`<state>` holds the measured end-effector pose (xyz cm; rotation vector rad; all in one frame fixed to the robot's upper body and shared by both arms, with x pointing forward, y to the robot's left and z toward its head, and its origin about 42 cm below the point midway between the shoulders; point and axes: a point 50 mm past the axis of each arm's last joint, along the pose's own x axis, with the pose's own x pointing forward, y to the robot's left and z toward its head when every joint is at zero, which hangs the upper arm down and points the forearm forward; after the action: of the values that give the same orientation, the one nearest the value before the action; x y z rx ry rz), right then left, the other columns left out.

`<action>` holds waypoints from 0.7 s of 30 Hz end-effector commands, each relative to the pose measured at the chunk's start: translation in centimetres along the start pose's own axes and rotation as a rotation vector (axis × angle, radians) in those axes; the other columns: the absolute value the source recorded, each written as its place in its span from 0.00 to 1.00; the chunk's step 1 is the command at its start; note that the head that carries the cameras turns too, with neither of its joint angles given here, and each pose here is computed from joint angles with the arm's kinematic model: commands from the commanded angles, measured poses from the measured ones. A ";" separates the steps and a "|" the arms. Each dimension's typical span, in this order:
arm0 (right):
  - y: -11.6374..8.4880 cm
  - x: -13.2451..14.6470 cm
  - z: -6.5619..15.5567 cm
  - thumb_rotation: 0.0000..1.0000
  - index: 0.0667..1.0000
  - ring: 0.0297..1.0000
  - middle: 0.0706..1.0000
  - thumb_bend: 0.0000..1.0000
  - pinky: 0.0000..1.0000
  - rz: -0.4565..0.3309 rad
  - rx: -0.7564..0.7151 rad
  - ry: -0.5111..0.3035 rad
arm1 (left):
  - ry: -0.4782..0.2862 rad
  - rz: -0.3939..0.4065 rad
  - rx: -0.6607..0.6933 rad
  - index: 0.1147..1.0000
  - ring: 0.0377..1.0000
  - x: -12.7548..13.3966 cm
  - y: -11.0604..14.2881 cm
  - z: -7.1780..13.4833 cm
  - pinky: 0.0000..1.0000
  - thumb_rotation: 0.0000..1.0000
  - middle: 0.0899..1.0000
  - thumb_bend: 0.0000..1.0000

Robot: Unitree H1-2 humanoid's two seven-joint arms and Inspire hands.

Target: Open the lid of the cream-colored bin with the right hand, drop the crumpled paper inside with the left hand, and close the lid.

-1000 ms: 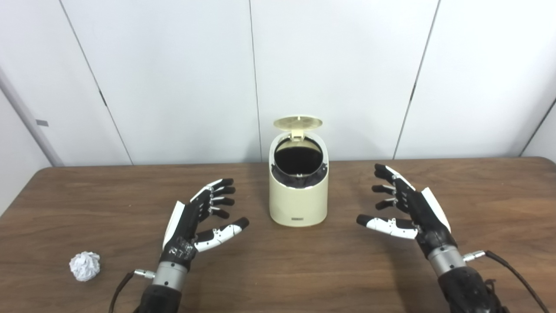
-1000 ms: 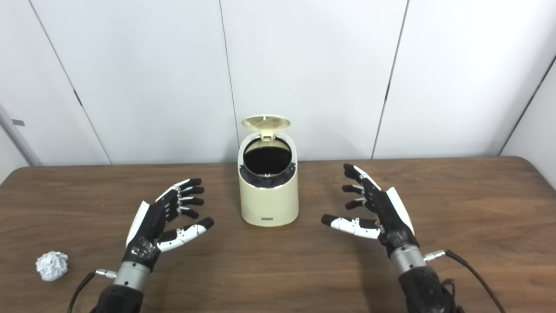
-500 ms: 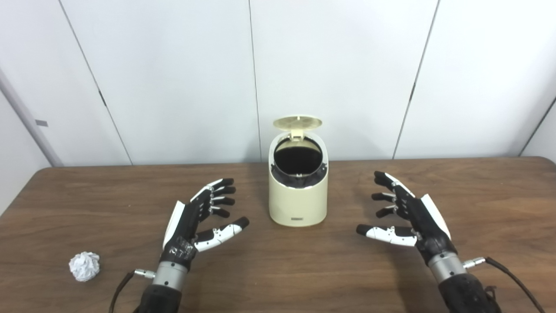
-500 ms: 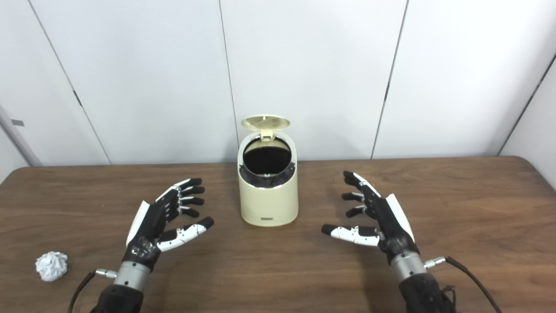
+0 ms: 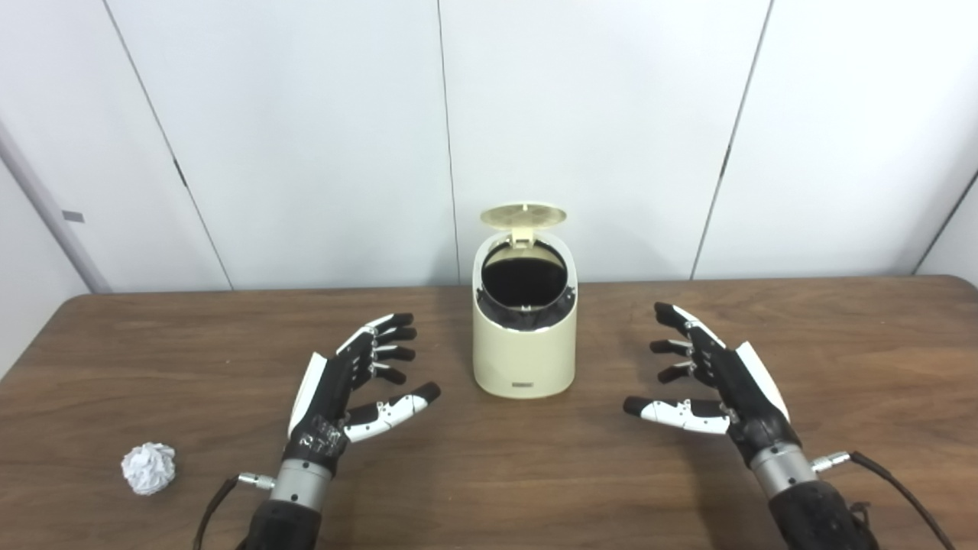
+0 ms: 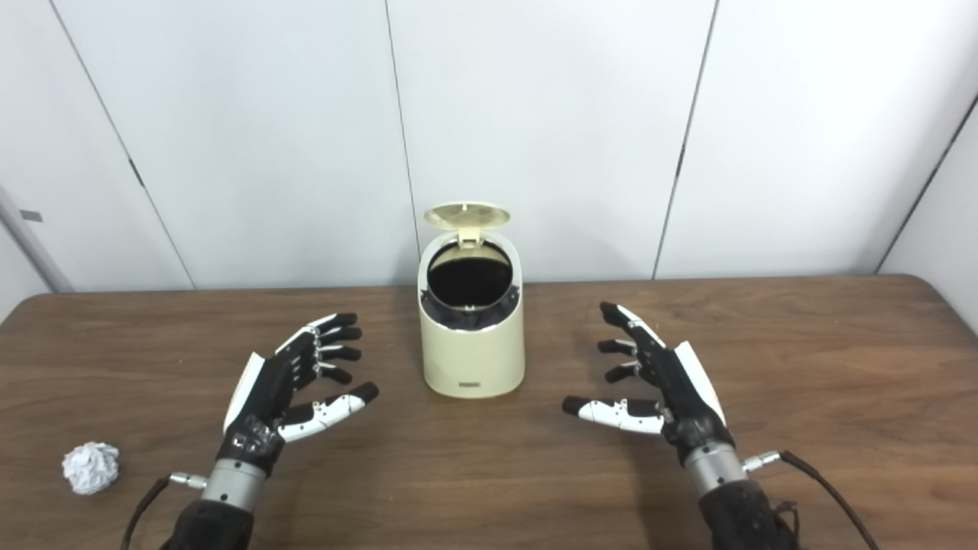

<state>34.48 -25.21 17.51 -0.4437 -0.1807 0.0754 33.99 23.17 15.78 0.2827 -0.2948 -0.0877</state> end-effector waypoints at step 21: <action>-3.5 0.8 2.3 0.24 0.89 0.77 0.90 0.67 0.59 -0.022 0.021 -0.045 | -0.041 0.025 0.251 0.78 0.68 -0.1 -0.2 5.7 0.55 0.14 0.75 0.75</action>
<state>34.39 -27.33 18.71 -0.4092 -0.1396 0.0692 32.33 20.89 19.27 0.4628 -0.3158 -0.0394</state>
